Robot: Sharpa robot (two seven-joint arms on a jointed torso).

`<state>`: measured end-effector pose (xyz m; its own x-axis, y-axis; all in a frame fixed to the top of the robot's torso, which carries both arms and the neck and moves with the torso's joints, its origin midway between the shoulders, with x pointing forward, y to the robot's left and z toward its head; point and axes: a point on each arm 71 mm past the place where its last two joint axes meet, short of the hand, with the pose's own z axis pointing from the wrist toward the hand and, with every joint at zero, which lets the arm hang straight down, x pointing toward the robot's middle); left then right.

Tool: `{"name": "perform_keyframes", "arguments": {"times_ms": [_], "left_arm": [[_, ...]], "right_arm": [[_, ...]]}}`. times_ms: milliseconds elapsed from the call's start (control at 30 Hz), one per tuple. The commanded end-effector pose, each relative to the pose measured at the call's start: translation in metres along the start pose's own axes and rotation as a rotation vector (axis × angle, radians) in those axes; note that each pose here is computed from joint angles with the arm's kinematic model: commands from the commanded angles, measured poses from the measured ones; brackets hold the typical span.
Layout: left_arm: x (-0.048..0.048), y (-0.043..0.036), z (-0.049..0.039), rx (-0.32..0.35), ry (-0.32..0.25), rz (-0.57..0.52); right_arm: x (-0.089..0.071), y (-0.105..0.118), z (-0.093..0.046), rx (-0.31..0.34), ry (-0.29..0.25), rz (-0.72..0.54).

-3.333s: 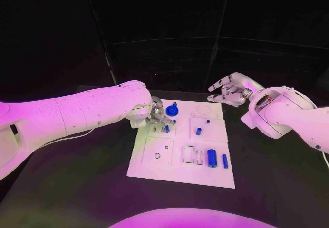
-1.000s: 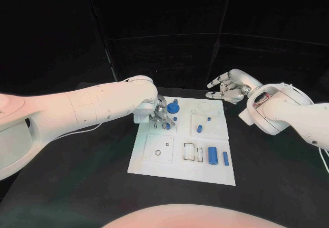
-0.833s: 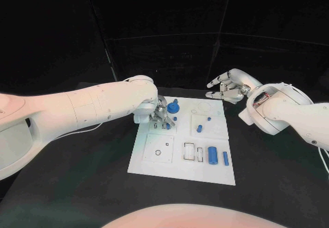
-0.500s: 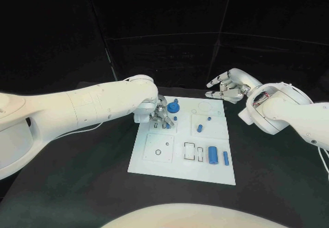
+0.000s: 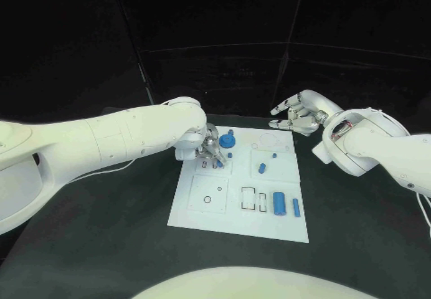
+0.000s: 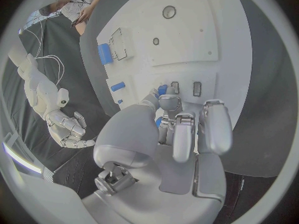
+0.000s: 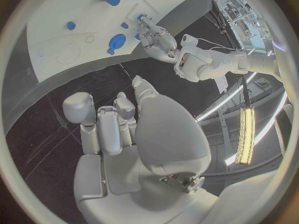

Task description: Assemble the parts on the task board

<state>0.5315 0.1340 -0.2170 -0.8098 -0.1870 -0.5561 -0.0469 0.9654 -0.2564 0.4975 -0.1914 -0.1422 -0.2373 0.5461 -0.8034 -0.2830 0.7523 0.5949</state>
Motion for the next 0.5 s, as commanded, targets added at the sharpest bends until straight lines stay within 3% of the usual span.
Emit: {"name": "perform_keyframes", "arguments": {"times_ms": [33,500], "left_arm": [[-0.0002,0.0044,-0.0005,0.000,-0.007,-0.046],[-0.0012,0.0221,-0.0129,0.045,-0.086,-0.158]], "right_arm": [[0.000,0.001,0.001,0.001,0.010,0.000],[0.001,0.000,0.004,0.003,0.015,-0.002]]}}
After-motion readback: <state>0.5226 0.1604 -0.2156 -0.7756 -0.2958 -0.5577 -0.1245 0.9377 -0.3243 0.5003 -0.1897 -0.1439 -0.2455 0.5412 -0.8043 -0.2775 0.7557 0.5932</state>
